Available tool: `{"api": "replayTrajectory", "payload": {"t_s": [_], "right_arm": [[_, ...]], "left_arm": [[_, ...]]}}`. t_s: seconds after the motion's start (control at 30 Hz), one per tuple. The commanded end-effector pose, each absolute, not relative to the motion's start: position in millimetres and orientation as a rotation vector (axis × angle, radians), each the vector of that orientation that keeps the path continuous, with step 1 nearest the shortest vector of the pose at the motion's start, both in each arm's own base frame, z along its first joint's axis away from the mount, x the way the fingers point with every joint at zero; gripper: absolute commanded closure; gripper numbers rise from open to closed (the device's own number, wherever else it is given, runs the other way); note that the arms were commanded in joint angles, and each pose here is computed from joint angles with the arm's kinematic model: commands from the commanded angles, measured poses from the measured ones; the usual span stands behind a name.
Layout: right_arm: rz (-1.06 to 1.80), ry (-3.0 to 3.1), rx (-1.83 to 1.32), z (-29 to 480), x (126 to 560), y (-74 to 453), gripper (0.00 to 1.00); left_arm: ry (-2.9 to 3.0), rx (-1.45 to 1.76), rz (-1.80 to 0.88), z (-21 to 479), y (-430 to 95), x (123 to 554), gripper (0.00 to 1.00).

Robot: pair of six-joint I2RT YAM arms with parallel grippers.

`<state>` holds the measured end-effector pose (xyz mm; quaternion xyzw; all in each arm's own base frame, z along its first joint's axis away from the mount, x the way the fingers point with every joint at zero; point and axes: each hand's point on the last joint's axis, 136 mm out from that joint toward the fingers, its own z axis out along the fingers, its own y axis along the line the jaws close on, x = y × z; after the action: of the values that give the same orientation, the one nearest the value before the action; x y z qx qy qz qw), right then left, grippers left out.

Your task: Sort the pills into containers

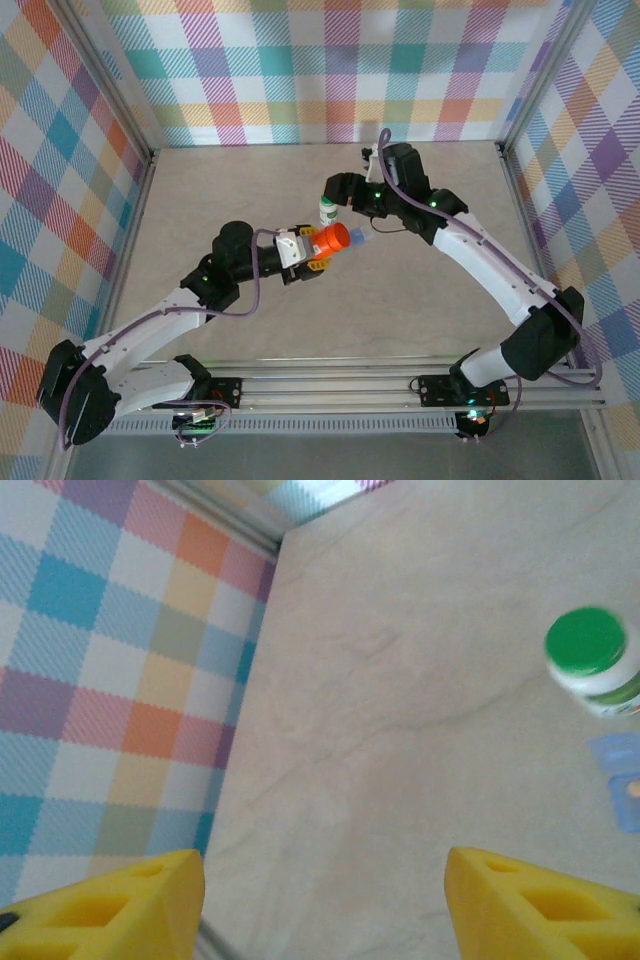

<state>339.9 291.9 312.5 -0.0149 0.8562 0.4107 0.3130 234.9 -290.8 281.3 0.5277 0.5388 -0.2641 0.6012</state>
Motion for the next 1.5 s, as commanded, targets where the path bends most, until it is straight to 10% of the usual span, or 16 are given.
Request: {"api": "replayTrajectory", "payload": {"t_s": [0.0, 0.53, 1.23, 1.47], "right_arm": [[0.983, 2.186, -0.125, 336, 348, 284, 0.35], [0.895, 1.106, -1.419, 386, 197, 282, 0.25], [1.010, 1.120, -1.642, 358, 197, 294, 0.27], [1.021, 1.206, -1.635, 347, 206, 296, 0.42]], "left_arm": [[1.171, 1.214, -0.618, 293, -291, 228, 0.97], [1.209, 1.166, -0.610, 288, -286, 237, 0.98], [1.190, 1.179, -0.636, 292, -286, 231, 0.98], [1.183, 1.180, -0.638, 294, -287, 232, 0.98]]}}
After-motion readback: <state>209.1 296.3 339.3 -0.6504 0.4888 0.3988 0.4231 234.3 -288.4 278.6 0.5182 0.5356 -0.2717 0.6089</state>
